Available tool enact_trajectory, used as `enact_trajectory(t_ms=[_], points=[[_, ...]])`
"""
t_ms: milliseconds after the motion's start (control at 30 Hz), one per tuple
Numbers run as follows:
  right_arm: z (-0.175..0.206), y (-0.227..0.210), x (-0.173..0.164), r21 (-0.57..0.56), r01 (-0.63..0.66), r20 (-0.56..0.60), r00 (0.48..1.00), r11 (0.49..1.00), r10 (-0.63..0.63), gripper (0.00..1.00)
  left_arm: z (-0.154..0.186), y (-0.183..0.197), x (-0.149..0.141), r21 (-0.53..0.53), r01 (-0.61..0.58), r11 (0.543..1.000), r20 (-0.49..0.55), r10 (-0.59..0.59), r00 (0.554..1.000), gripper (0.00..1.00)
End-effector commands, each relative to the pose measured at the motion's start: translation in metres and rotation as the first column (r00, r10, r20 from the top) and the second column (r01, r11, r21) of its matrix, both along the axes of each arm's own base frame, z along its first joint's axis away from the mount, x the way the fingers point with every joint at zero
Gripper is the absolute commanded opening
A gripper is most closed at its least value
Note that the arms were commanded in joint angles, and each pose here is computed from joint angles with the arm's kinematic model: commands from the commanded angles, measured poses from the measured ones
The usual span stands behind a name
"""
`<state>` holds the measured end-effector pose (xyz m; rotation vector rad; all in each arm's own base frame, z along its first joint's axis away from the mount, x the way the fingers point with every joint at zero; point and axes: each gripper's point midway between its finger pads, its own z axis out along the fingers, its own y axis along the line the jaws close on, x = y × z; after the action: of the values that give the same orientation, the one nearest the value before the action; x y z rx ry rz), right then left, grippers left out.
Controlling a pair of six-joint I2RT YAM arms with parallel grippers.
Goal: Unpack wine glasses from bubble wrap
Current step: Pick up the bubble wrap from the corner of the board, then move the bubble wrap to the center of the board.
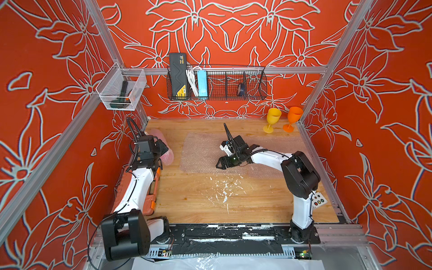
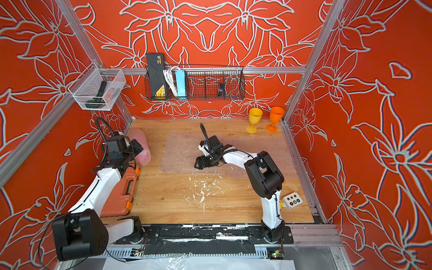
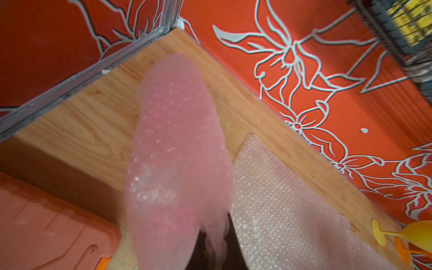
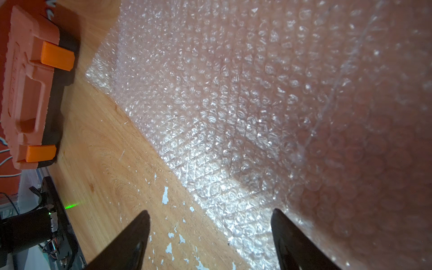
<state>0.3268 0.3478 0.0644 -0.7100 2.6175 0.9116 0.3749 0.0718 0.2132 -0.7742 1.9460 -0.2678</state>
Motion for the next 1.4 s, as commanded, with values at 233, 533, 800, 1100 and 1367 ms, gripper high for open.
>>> enact_trajectory(t_ms=[233, 533, 800, 1100, 1367], points=[[-0.012, -0.007, 0.025, -0.134, 0.035, 0.036, 0.999, 0.990, -0.030, 0.82, 0.022, -0.039, -0.021, -0.002, 0.179, 0.984, -0.004, -0.179, 0.984, 0.00], [-0.034, -0.008, 0.054, -0.356, 0.095, 0.129, 0.990, 0.930, -0.052, 0.80, 0.014, -0.046, -0.035, 0.009, 0.219, 0.976, -0.016, -0.219, 0.976, 0.00], [-0.053, -0.017, 0.069, -0.546, 0.123, 0.178, 0.984, 0.829, -0.028, 0.80, 0.013, -0.056, -0.031, -0.025, 0.262, 0.965, 0.008, -0.262, 0.965, 0.00], [-0.058, -0.007, 0.107, -0.609, 0.157, 0.221, 0.975, 0.777, -0.024, 0.81, 0.010, -0.060, -0.035, -0.023, 0.290, 0.957, 0.003, -0.290, 0.957, 0.00], [-0.052, -0.011, 0.155, -0.602, 0.222, 0.299, 0.953, 0.767, -0.040, 0.82, 0.010, -0.069, -0.036, -0.046, 0.328, 0.944, 0.014, -0.328, 0.945, 0.00]])
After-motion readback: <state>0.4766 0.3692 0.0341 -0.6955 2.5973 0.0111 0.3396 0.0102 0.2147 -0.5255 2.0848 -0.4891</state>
